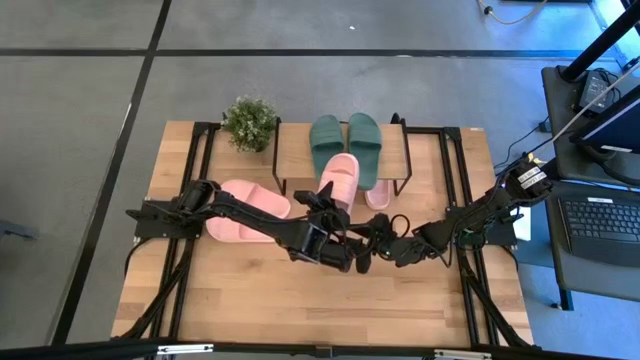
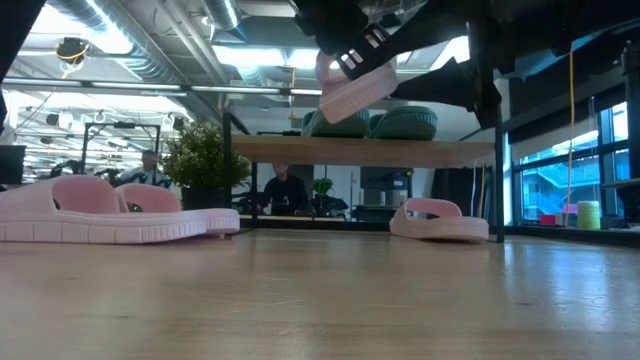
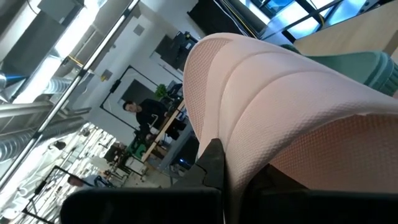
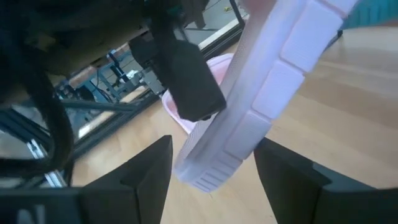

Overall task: Pick and place slides into the shelf
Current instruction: Put the pink slipper under the shelf

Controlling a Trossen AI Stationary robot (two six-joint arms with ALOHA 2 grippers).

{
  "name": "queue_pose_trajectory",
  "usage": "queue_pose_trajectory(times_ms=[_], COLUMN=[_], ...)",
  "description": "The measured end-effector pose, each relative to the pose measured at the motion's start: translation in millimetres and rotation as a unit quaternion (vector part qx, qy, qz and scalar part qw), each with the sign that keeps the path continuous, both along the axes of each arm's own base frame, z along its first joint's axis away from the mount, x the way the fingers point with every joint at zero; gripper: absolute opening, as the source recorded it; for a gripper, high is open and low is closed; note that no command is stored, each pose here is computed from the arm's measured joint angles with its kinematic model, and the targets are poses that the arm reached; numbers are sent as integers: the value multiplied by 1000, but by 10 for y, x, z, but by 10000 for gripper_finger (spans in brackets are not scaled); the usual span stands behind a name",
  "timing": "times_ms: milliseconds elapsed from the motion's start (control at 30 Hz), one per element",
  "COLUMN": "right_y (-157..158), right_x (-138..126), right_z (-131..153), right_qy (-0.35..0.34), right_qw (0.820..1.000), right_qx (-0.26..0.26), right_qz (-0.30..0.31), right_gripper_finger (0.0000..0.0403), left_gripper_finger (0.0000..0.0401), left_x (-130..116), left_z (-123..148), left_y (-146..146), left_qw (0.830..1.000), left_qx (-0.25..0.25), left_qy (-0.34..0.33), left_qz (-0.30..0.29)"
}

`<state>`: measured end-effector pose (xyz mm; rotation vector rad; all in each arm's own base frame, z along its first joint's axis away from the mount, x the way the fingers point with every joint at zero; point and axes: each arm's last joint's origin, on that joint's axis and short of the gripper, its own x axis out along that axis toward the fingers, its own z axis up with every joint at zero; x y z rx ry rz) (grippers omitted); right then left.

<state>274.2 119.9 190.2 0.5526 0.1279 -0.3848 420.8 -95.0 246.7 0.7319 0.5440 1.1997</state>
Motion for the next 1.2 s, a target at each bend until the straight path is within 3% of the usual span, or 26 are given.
queue_pose_trajectory(times_ms=[100, 400, 600, 800, 1200], right_y=[1, -31, -23, -23, -21], right_x=[2, 33, 39, 33, 35], right_z=[-5, -28, -56, -74, -68], right_qy=[12, 23, 32, 52, 62], right_qw=[999, 999, 998, 995, 990], right_qx=[-24, -17, -17, -53, -100], right_qz=[16, 39, 53, 67, 81], right_gripper_finger=[226, 208, 149, 81, 77], left_gripper_finger=[2, 2, 2, 2, 51], left_x=[-3, -13, -11, 12, 2], left_z=[2, 9, 12, 28, 29], left_y=[-33, -159, -175, -210, -242], left_qw=[1000, 1000, 1000, 999, 999], left_qx=[0, 0, 2, 7, 15], left_qy=[1, 4, 7, 21, 42], left_qz=[-4, -18, -20, -22, -25])
